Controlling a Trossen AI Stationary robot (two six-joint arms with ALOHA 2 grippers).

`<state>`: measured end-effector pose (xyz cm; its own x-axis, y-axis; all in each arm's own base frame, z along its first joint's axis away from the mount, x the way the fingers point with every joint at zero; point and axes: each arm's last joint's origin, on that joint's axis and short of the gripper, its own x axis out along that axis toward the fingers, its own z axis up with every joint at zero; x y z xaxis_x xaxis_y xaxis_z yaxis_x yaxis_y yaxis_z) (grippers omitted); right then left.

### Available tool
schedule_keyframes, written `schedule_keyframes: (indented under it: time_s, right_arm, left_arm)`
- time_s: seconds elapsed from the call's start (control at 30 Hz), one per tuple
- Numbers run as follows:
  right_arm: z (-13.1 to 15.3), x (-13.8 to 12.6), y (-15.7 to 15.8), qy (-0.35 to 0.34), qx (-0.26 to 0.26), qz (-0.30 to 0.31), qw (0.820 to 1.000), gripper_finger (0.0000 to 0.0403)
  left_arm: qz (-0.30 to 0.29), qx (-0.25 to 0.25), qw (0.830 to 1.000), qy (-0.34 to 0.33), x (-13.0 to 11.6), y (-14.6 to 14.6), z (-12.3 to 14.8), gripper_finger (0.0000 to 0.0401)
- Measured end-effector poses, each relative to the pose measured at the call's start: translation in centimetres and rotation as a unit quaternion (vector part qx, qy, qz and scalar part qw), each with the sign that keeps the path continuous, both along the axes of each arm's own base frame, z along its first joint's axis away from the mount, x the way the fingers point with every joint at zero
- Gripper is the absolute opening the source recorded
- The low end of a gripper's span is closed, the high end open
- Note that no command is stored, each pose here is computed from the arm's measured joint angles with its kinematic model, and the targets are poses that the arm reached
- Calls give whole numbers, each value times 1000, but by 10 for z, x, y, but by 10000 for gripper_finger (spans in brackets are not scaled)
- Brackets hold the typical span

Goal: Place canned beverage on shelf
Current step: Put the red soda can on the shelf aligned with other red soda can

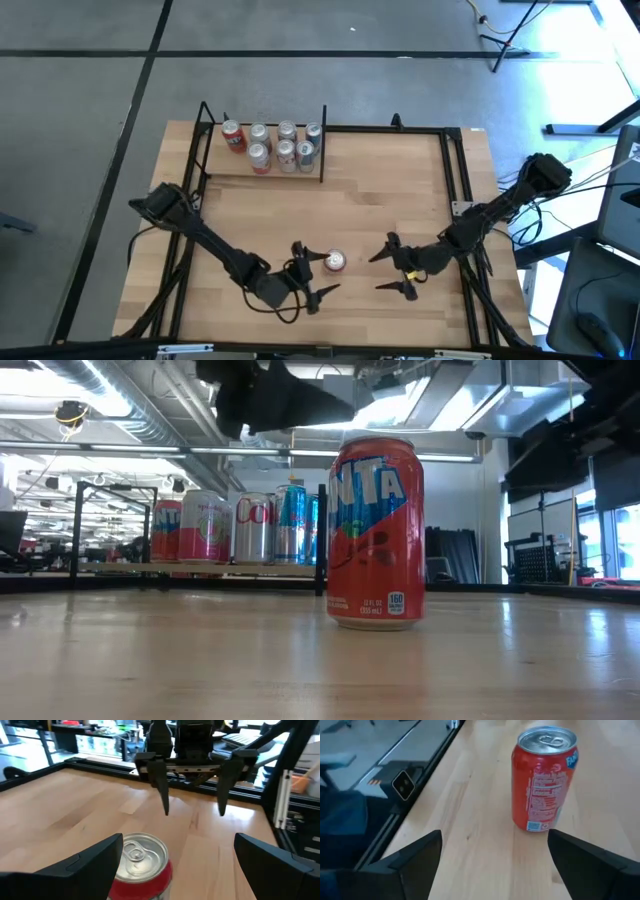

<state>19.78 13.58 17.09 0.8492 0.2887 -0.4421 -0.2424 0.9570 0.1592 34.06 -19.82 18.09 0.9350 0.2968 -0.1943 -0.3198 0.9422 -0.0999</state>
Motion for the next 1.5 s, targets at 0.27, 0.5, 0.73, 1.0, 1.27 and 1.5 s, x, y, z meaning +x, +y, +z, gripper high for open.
schedule_keyframes:
  time_s: [0.27,0.5,0.73,1.0,1.27,1.5]
  right_arm:
    - [-5,-13,20,-12,31,-25,999,349]
    - [-17,-13,33,-22,30,-34,999,349]
    - [-25,-11,34,-19,15,-51,998,349]
    - [-25,-11,33,-21,13,-54,998,349]
    - [-25,-11,33,-21,12,-55,998,349]
    - [-25,-11,33,-21,12,-55,998,349]
  left_arm:
    - [62,28,998,6,7,-1,-17,366]
    - [60,21,998,6,7,-1,-17,366]
    - [76,16,997,17,17,12,-31,366]
    - [76,-6,997,30,25,22,-52,366]
    - [72,-8,997,30,28,25,-52,314]
    - [65,30,997,38,21,20,-38,260]
